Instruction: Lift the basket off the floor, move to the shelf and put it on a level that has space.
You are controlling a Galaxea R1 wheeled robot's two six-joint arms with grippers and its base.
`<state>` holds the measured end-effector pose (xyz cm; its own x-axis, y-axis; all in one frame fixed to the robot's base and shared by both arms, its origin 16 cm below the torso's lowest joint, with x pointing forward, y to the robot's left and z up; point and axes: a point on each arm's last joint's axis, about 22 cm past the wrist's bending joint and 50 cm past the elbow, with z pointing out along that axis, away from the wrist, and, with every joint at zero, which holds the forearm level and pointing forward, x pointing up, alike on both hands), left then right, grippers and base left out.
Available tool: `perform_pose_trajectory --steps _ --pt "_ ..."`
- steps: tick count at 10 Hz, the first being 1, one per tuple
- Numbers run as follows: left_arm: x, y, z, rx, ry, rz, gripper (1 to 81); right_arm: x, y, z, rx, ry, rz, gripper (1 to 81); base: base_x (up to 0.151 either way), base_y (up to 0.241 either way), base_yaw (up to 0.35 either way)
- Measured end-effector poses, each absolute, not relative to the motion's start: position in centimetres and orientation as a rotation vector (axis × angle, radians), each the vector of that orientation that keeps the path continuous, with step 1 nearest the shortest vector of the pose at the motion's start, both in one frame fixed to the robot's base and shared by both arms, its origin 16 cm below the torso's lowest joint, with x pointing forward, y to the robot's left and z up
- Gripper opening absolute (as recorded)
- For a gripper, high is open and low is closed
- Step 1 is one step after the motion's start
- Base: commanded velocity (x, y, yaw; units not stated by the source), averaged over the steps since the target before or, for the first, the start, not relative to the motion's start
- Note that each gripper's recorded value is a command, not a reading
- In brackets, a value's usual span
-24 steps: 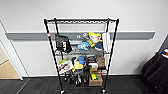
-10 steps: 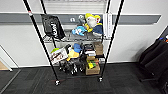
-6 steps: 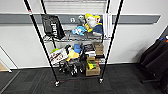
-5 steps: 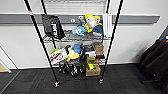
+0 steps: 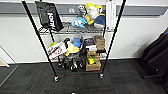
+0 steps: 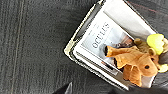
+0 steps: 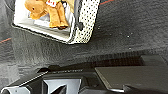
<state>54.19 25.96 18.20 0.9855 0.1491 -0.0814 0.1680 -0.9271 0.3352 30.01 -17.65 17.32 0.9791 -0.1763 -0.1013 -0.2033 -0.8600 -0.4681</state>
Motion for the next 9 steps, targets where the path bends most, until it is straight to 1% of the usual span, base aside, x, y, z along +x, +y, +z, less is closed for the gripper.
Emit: perform_pose_trajectory --steps 2,7,9 --pt "54.5 25.4 16.2 2.77 0.217 -0.143 81.1 31.5 -17.5 15.4 -2.624 0.288 0.081 81.1 0.0 0.0 0.0" --pt "61.0 24.0 15.2 2.752 0.173 -0.013 81.1 39.3 -17.4 12.7 -2.598 0.3 -0.042 81.1 0.0 0.0 0.0" --pt "62.7 23.0 14.6 2.744 0.161 0.026 81.1 40.7 -17.0 11.7 -2.582 0.318 -0.063 81.1 0.0 0.0 0.0"
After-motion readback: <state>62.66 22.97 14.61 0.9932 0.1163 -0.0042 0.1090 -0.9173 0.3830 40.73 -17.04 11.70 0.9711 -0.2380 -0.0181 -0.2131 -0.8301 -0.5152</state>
